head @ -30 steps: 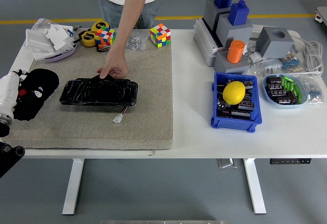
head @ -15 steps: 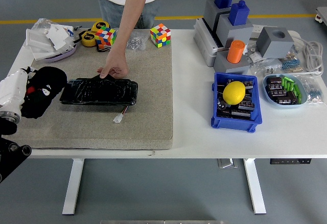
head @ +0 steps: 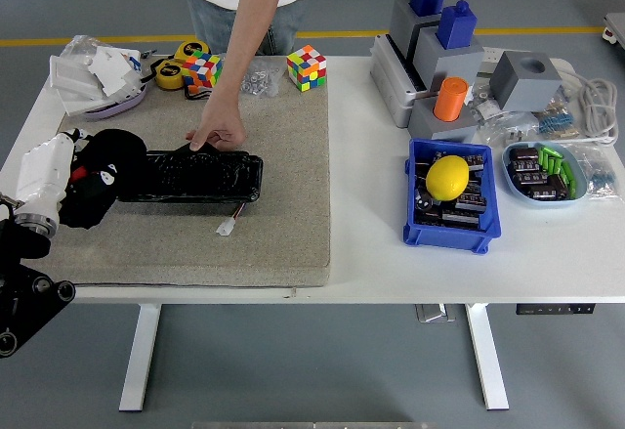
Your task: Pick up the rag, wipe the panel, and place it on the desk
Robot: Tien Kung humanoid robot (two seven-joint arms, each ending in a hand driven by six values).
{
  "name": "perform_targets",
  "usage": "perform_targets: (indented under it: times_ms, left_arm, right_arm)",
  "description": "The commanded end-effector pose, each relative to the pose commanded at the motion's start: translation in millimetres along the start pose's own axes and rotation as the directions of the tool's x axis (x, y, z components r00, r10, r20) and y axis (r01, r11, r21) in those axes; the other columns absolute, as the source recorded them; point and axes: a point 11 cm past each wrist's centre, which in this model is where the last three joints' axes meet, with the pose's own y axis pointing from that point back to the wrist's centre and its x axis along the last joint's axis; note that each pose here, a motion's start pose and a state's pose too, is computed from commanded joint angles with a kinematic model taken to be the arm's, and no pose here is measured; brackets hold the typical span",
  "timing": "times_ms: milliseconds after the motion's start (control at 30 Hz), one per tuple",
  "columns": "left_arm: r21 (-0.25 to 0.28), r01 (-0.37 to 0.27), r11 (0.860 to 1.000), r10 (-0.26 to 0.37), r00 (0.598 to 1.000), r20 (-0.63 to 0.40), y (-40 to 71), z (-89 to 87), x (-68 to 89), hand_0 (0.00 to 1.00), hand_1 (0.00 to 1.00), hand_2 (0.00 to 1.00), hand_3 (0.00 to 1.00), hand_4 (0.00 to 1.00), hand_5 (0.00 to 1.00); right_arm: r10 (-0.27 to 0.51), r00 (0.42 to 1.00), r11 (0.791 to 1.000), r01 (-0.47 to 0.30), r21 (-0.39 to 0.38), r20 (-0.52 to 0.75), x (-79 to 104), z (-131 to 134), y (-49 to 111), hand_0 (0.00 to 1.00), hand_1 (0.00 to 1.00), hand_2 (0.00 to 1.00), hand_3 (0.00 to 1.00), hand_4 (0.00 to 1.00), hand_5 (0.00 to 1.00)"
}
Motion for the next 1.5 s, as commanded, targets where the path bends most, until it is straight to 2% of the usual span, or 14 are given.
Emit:
perform_targets:
  times_ms: [367, 767, 900, 1100, 1500]
  left_arm:
    - [-0.058, 0.045, 0.997, -0.046, 0.999, -0.011, 3.4, 24.9, -17.4, 0.181, 0.098, 0.340, 0.572, 0.519, 0.078]
    - [-0.145, 0.077, 0.986, -0.082, 0.996, -0.028, 6.3, 63.0, -31.7, 0.180, 0.097, 0.341, 0.574, 0.524, 0.079]
    - [-0.179, 0.086, 0.980, -0.094, 0.995, -0.033, 6.8, 77.4, -34.8, 0.180, 0.097, 0.341, 0.574, 0.524, 0.079]
    - [-0.209, 0.108, 0.972, -0.117, 0.993, -0.031, 9.6, 90.1, -41.8, 0.180, 0.095, 0.342, 0.575, 0.525, 0.079]
    - [-0.289, 0.159, 0.944, -0.172, 0.985, -0.021, 18.8, 123.0, -59.9, 0.180, 0.095, 0.343, 0.575, 0.532, 0.088]
  right_arm:
    - [0.000, 1.000, 1.000, 0.000, 0.002, -0.007, 0.3, -1, 0.1, 0.748, 0.670, 0.699, 0.625, 0.998, 0.590]
    - [0.002, 1.000, 1.000, -0.002, 0.004, -0.012, 3.2, -4, 0.3, 0.749, 0.670, 0.699, 0.626, 0.998, 0.590]
    - [-0.002, 1.000, 1.000, 0.003, 0.008, -0.011, 1.8, -5, 0.4, 0.749, 0.670, 0.699, 0.626, 0.998, 0.590]
    - [-0.004, 1.000, 1.000, 0.004, 0.007, -0.015, 2.1, -5, 0.3, 0.749, 0.670, 0.699, 0.624, 0.998, 0.590]
    - [-0.007, 1.000, 1.000, 0.007, 0.008, -0.024, 1.2, -7, 0.5, 0.750, 0.670, 0.699, 0.626, 0.998, 0.590]
